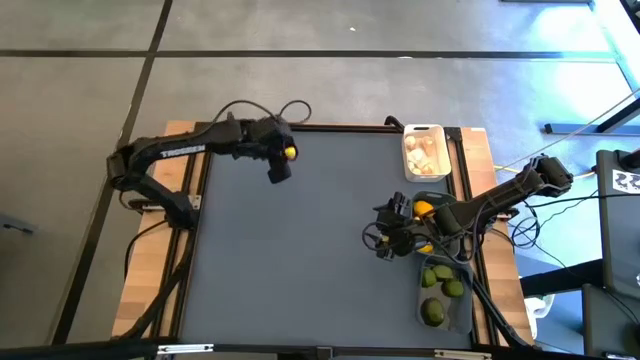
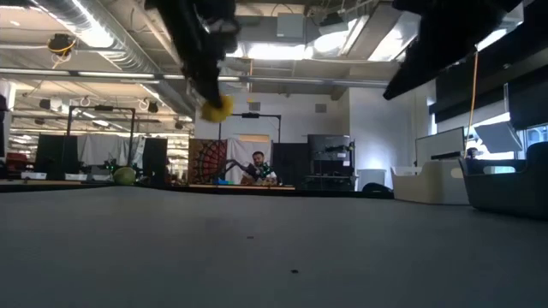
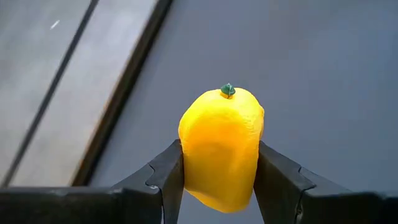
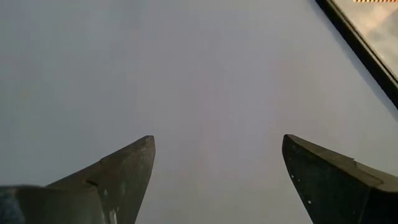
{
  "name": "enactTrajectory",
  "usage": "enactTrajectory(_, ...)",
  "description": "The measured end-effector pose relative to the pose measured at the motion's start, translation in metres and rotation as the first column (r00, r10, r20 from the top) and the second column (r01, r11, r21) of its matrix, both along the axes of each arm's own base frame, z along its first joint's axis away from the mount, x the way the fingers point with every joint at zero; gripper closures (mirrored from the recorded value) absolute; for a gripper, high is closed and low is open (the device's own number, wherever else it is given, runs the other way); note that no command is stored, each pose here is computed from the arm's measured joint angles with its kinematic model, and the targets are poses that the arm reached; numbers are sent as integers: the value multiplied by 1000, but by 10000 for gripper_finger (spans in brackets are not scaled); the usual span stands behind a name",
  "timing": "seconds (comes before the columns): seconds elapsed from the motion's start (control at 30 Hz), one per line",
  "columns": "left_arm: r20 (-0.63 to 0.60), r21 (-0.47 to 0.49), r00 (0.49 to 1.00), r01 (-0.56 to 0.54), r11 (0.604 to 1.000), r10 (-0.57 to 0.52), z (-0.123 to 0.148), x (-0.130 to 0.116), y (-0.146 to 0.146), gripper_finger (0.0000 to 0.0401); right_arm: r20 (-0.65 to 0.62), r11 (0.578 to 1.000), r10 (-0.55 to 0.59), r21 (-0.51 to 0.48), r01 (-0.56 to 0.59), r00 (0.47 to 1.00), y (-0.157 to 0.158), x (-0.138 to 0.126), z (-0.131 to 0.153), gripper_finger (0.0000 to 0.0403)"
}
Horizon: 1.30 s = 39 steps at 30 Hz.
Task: Sort produce into baskets
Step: Put the yellow lemon into the gray bin
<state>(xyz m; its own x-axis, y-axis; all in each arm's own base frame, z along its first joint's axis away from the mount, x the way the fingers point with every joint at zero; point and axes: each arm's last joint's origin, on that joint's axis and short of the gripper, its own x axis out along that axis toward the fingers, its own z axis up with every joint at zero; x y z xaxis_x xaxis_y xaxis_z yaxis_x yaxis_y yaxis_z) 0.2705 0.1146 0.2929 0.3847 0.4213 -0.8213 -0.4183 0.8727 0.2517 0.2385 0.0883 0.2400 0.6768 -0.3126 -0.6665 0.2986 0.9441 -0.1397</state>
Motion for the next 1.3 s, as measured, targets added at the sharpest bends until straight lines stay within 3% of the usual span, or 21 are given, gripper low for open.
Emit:
enactTrajectory(0.33, 244, -25, 945, 232, 972, -219, 14, 33, -75, 244, 179, 998, -39, -33, 46, 983, 2, 11, 12, 52)
enactTrajectory(0.63, 492, 64, 786, 396, 916, -374, 34, 53, -132, 244, 319, 999, -12, -36, 24, 948, 6, 20, 26, 52)
enactTrajectory(0.97, 621, 117, 656, 462, 879, -428, 43, 64, -164, 244, 470, 993, 116, -71, -94, 875, 12, 30, 46, 52)
enactTrajectory(1.3, 664, 117, 623, 459, 881, -413, 28, 85, -174, 244, 551, 960, 274, -102, -262, 788, 18, 33, 58, 52)
